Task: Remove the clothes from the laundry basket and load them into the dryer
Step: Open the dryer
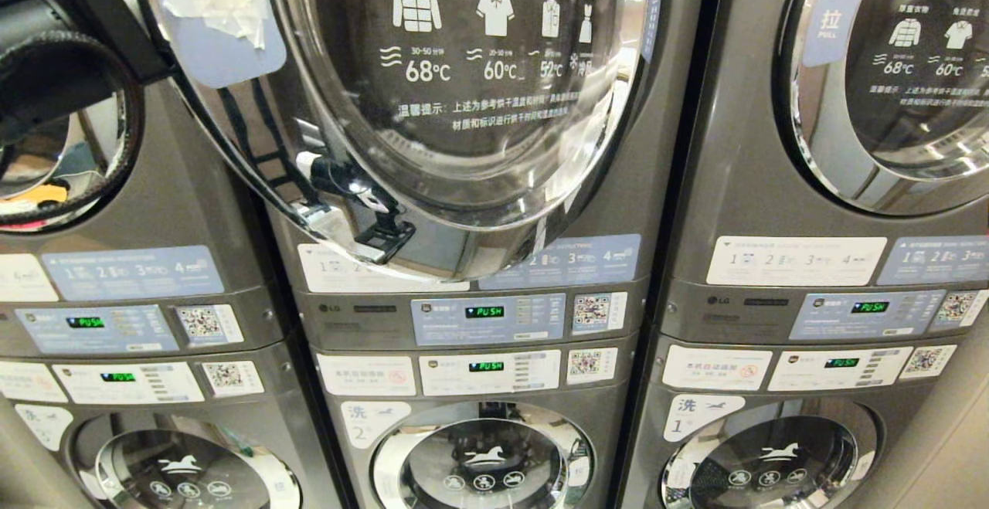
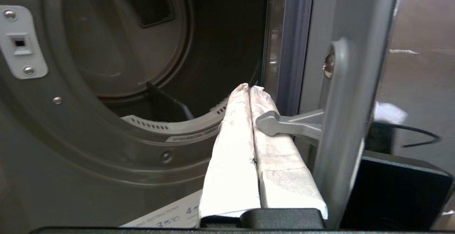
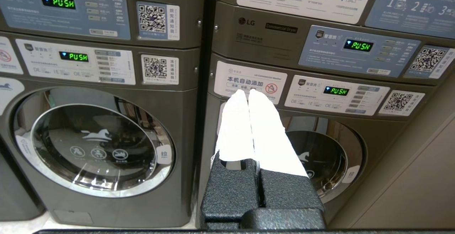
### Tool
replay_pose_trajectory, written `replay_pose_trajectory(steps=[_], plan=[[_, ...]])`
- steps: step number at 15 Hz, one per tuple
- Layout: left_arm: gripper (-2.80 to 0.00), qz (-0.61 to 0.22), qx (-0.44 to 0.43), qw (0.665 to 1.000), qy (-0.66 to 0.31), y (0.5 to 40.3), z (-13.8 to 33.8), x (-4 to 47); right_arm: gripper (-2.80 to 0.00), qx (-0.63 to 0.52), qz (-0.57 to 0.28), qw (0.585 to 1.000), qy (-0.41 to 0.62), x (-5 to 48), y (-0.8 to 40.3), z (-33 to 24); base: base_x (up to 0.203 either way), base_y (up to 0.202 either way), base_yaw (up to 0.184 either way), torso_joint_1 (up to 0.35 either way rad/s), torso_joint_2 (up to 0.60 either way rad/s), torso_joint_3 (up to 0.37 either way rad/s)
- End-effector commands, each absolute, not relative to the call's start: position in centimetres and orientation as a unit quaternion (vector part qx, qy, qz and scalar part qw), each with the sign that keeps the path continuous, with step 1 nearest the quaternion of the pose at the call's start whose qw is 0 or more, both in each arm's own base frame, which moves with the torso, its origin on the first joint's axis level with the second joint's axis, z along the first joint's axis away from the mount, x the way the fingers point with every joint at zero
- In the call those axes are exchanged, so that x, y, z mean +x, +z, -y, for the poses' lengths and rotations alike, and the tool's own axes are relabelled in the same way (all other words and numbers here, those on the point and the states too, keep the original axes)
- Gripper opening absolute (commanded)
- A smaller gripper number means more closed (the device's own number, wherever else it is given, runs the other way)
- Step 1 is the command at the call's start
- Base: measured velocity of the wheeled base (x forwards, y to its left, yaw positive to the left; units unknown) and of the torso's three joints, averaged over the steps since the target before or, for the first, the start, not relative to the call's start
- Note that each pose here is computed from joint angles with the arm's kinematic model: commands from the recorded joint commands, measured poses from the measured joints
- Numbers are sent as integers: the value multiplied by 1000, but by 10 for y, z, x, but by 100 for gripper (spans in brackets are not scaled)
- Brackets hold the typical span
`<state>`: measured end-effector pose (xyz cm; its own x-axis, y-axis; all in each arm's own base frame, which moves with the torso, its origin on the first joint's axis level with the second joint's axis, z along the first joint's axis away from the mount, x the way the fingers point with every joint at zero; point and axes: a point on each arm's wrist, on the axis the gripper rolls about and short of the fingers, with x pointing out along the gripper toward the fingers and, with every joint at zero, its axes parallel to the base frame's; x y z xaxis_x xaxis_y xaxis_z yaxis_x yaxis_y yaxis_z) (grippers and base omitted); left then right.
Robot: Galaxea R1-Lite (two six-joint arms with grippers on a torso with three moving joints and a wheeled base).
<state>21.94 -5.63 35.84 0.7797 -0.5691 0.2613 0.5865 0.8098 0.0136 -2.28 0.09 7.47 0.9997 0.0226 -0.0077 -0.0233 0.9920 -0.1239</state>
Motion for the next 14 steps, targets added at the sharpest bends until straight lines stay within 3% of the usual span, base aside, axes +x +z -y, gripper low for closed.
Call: replay_pose_trajectory(steps=[1, 8, 14], plan=[[-280, 151, -33, 938, -310, 368, 54, 201, -280, -63, -3, 998, 12, -23, 75, -1, 0, 0, 0, 0, 0, 0], [-280, 140, -45, 909, -390, 371, 64, 130, -280, -62, -3, 998, 12, -23, 75, -1, 0, 0, 0, 0, 0, 0], [-280, 115, -9, 886, -449, 357, 88, 132, -280, -61, -3, 998, 12, -23, 75, -1, 0, 0, 0, 0, 0, 0]])
